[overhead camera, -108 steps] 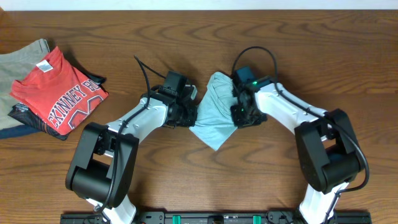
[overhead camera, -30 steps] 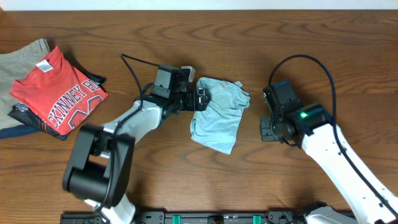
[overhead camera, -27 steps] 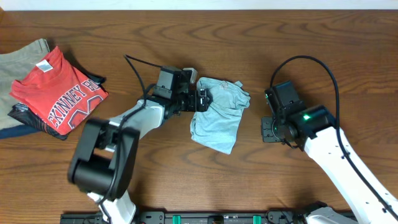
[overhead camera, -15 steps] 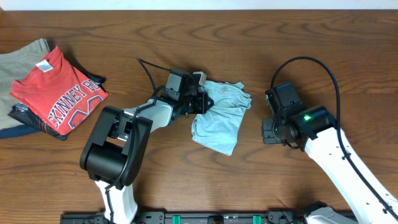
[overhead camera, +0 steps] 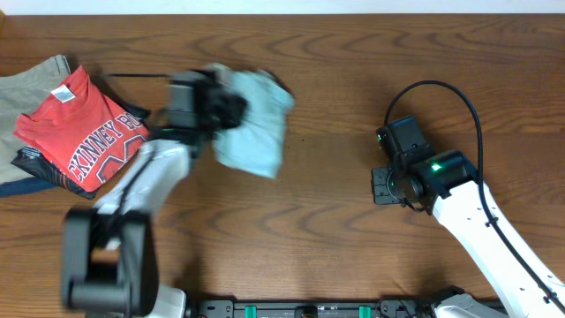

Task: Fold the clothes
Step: 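Carry the folded blue shirt with the left gripper onto the left stack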

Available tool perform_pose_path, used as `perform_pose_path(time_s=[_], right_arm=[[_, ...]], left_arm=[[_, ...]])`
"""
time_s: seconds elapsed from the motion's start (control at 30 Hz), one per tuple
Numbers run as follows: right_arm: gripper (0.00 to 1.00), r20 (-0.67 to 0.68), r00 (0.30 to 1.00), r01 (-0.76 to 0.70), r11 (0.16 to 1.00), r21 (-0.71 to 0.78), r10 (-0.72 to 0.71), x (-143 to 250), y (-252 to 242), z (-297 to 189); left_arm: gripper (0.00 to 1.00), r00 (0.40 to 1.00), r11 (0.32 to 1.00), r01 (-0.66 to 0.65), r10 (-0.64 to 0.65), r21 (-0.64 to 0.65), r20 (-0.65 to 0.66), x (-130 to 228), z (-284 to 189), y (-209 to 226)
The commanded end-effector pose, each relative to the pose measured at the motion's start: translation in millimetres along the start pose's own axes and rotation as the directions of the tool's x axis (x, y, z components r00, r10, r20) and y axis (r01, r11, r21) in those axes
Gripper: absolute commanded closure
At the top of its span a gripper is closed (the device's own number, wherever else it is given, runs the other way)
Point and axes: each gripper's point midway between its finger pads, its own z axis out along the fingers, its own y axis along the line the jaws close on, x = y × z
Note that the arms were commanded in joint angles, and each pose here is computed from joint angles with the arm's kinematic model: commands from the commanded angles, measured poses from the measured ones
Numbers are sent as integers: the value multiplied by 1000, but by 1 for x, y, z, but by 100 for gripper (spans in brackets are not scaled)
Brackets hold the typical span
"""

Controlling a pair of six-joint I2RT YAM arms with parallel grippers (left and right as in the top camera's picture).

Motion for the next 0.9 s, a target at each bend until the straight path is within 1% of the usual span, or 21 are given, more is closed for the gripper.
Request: perform_pose_path(time_s=[0.0, 0.07, 0.1, 0.13, 0.23, 0.33, 0.47, 0.6, 0.73, 0.77, 0.8, 0.83, 0.87], right_arm=[[82, 21, 999, -35, 999, 4, 35, -6, -6, -5], [82, 21, 999, -35, 999, 4, 35, -6, -6, -5], [82, 21, 999, -36, 999, 4, 35, -6, -6, -5], [82, 21, 999, -36, 999, 4, 35, -6, -6, -5], [82, 22, 999, -36, 999, 4, 35, -6, -6, -5], [82, 24, 999, -36, 999, 3, 36, -7, -6, -5], [82, 29, 999, -43, 999, 1, 43, -8, -6, -5], [82, 28, 999, -43, 999, 1, 43, -8, -6, -5], [82, 28, 999, -43, 999, 1, 43, -8, -6, -5], [82, 28, 999, -43, 999, 1, 43, -8, -6, -5], [82, 28, 999, -43, 999, 1, 43, -8, -6, -5], [82, 28, 999, -43, 999, 1, 43, -8, -6, -5], [82, 28, 999, -43, 999, 1, 43, -8, -6, -5]], left_arm=[[94, 980, 996, 20, -3, -82, 199, -60, -57, 25], [95, 955, 991, 53, -14, -123, 297, -86, -93, 46], [94, 944, 988, 69, -19, -140, 328, -93, -106, 55], [94, 924, 980, 102, -29, -172, 381, -105, -128, 74], [94, 888, 957, 176, -54, -231, 456, -117, -165, 112], [94, 856, 924, 266, -96, -274, 508, -118, -192, 151], [94, 818, 892, 335, -117, -302, 563, -120, -218, 183], [94, 794, 860, 383, -119, -338, 597, -119, -233, 208], [94, 775, 808, 445, -132, -386, 617, -111, -243, 237], [92, 770, 796, 458, -133, -396, 624, -110, -246, 243], [88, 765, 782, 472, -133, -407, 631, -108, -249, 249], [72, 758, 775, 481, -132, -410, 638, -107, -254, 254], [39, 752, 768, 492, -136, -411, 645, -106, -257, 258]])
